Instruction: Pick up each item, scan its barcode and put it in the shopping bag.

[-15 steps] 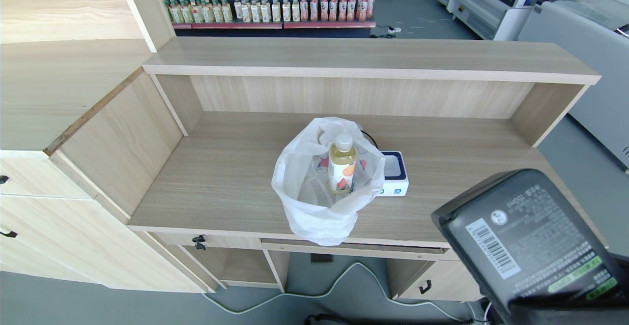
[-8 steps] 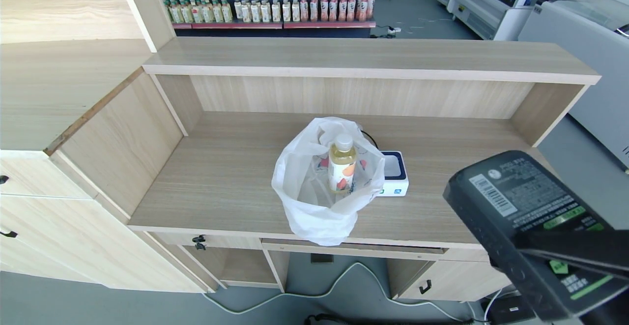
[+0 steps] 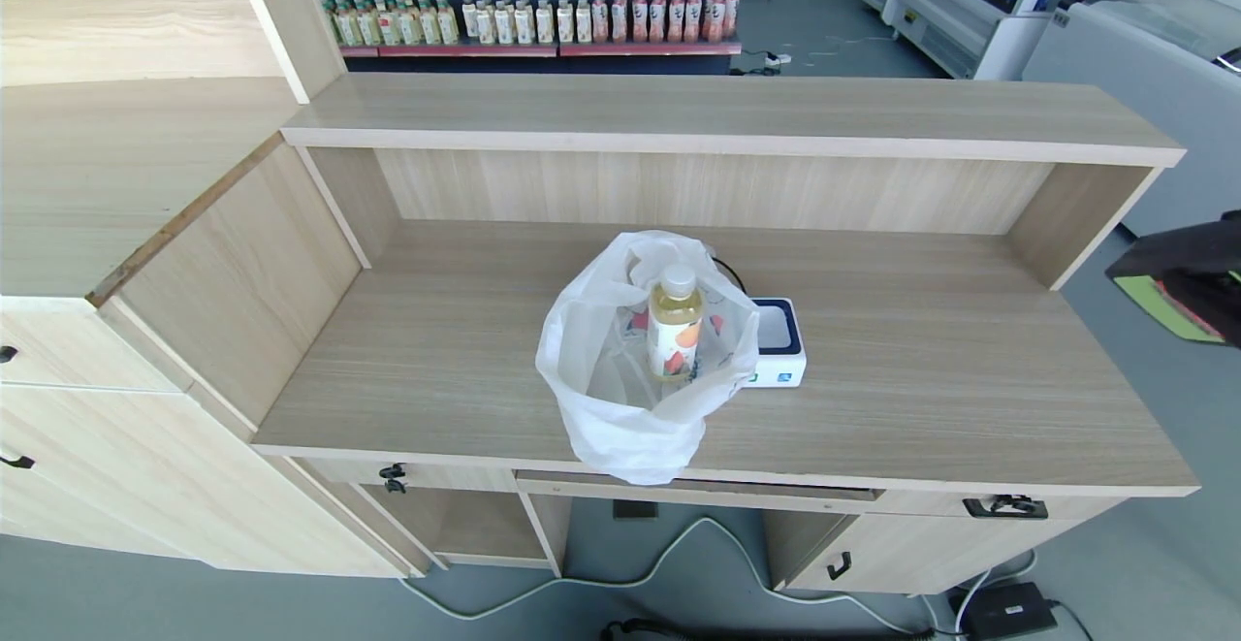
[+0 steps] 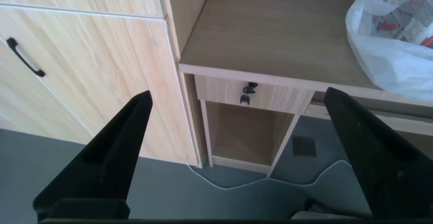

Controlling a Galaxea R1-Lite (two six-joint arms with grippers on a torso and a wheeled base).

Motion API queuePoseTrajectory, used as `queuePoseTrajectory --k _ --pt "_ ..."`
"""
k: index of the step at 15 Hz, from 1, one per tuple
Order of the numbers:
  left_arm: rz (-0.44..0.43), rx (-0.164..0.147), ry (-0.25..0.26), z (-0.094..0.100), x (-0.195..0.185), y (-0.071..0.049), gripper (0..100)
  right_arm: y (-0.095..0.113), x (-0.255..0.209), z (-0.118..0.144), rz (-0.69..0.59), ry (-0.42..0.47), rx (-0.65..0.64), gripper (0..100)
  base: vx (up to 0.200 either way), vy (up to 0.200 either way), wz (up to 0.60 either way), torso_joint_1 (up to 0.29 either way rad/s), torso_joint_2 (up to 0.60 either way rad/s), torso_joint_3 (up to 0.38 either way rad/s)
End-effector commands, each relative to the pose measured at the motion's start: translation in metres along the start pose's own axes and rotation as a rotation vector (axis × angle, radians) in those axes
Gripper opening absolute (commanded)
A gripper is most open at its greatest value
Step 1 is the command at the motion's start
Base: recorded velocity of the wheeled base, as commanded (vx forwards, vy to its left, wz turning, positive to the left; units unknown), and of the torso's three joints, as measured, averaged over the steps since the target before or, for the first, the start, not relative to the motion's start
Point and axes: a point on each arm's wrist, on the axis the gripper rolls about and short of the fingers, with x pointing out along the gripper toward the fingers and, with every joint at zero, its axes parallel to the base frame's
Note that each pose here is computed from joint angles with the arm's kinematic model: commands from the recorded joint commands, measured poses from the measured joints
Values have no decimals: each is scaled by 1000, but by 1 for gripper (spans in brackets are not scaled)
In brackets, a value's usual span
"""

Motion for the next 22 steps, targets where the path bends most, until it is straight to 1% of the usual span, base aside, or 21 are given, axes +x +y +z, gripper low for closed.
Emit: queuePoseTrajectory --k 1,2,4,5,6,7,8,9,10,11,12,13,14,15,16,17,18,19,20,22 --pt "1 -1 -1 0 0 0 100 -5 0 -15 -72 110 107 0 0 0 0 0 0 0" --pt "1 -1 -1 0 0 0 100 -7 1 -19 -88 133 166 0 0 0 0 0 0 0" --pt "1 -1 -1 0 0 0 100 -11 1 -25 -124 181 186 0 0 0 0 0 0 0" --pt "1 -1 -1 0 0 0 100 -12 1 -26 -125 179 209 0 0 0 0 0 0 0" --pt "1 -1 -1 0 0 0 100 -14 1 -24 -121 156 258 0 0 0 600 2 2 -2" --pt "1 -1 -1 0 0 0 100 -17 3 -22 -132 148 271 0 0 0 600 2 2 7" --pt "1 -1 -1 0 0 0 100 -21 8 -23 -142 158 285 0 0 0 600 2 2 -2" --pt "1 -1 -1 0 0 0 100 -29 15 -23 -192 180 334 0 0 0 600 2 -2 7" --pt "1 -1 -1 0 0 0 100 -39 25 -24 -260 220 399 0 0 0 600 7 -2 7" --pt "1 -1 -1 0 0 0 100 -48 39 -28 -292 275 455 0 0 0 600 2 2 -2" --pt "1 -1 -1 0 0 0 100 -59 53 -36 -325 344 512 0 0 0 600 7 -2 -2" --pt "1 -1 -1 0 0 0 100 -67 68 -45 -325 374 616 0 0 0 0 0 0 0" --pt "1 -1 -1 0 0 0 100 -68 76 -52 -322 389 687 0 0 0 0 0 0 0" --pt "1 -1 -1 0 0 0 100 -67 101 -76 -305 414 901 0 0 0 0 0 0 0" --pt "1 -1 -1 0 0 0 100 -67 114 -93 -276 410 1064 0 0 0 0 0 0 0" --pt "1 -1 -1 0 0 0 100 -66 121 -106 -259 415 1197 0 0 0 0 0 0 0" --pt "1 -1 -1 0 0 0 100 -59 130 -123 -253 468 1253 0 0 0 0 0 0 0" --pt "1 -1 -1 0 0 0 100 -53 133 -134 -248 502 1269 0 0 0 0 0 0 0" --pt "1 -1 -1 0 0 0 100 -41 132 -154 -226 566 1299 0 0 0 0 0 0 0" --pt "1 -1 -1 0 0 0 100 -30 127 -174 -136 575 1341 0 0 0 0 0 0 0"
